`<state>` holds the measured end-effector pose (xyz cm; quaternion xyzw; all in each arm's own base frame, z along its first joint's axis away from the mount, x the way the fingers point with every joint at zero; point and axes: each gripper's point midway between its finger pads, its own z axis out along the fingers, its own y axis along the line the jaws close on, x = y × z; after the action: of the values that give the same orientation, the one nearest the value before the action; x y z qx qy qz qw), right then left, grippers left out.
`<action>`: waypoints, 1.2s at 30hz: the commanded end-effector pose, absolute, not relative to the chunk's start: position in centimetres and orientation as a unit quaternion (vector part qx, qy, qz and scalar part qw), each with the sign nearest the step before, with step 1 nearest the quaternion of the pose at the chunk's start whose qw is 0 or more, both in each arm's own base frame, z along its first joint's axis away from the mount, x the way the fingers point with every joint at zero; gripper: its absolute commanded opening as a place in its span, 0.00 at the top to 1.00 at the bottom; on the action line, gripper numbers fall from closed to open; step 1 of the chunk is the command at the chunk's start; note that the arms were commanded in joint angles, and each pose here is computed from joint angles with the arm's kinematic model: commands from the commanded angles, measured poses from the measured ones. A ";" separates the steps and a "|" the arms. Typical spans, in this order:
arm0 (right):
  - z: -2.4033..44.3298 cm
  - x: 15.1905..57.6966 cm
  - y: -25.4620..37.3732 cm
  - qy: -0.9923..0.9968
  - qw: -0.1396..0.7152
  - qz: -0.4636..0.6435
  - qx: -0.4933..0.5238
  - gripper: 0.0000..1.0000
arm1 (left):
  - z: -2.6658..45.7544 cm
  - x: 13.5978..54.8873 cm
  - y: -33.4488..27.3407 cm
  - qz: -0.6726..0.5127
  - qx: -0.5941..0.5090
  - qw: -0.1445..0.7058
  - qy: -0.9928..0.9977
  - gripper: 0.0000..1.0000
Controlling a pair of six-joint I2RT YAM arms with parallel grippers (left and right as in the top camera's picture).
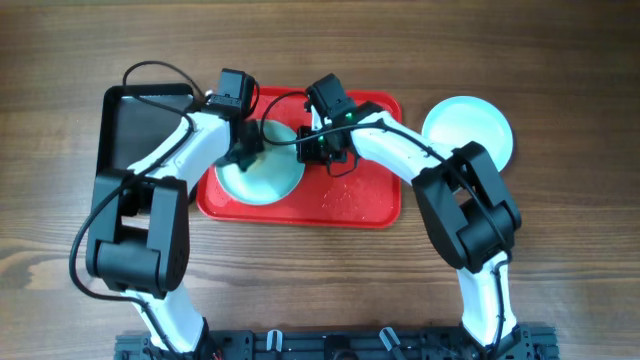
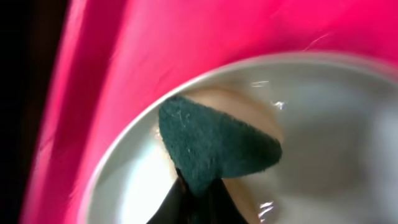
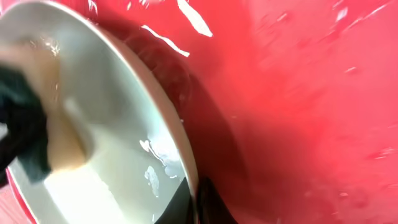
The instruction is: Clean dirty plates on tray and stack at the side
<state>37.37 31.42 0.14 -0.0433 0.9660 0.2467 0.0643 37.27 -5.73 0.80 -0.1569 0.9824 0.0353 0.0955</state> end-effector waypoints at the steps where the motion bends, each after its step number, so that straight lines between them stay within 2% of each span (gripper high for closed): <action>1: -3.0 36.8 29.6 0.977 0.041 0.209 -0.025 0.96 | -1.4 30.9 -1.2 0.149 -0.176 -0.013 0.973 0.96; 7: -2.9 36.9 29.7 0.976 0.042 0.211 -0.026 0.96 | -1.3 28.1 -2.6 0.113 -0.143 -0.086 0.980 0.96; 11: -2.9 36.9 29.7 0.976 0.042 0.211 -0.026 0.96 | -1.8 28.7 -7.1 -0.023 -0.066 -0.098 0.993 0.96; 14: -2.9 36.9 29.7 0.976 0.042 0.211 -0.026 0.96 | -1.1 29.9 -11.7 -0.163 0.007 -0.077 0.984 0.96; 17: -2.9 36.9 29.7 0.976 0.042 0.211 -0.028 0.96 | -0.2 31.0 -14.1 -0.238 0.041 -0.050 0.969 0.96; 27: -2.9 36.7 29.9 0.975 0.037 0.216 -0.032 0.96 | 0.5 35.2 -14.9 -0.260 0.055 0.036 0.963 0.96; 32: -2.9 36.4 29.8 0.975 0.032 0.217 -0.032 0.96 | 3.8 39.9 -13.8 -0.268 0.018 0.092 0.959 0.96; 36: -2.9 36.3 29.8 0.975 0.028 0.216 -0.031 0.96 | 8.1 44.4 -12.0 -0.274 -0.022 0.147 0.950 0.96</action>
<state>37.70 30.65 0.05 -0.0436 0.9661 0.2467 0.0615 40.09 -13.37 3.80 0.0165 0.9633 -0.2511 0.0929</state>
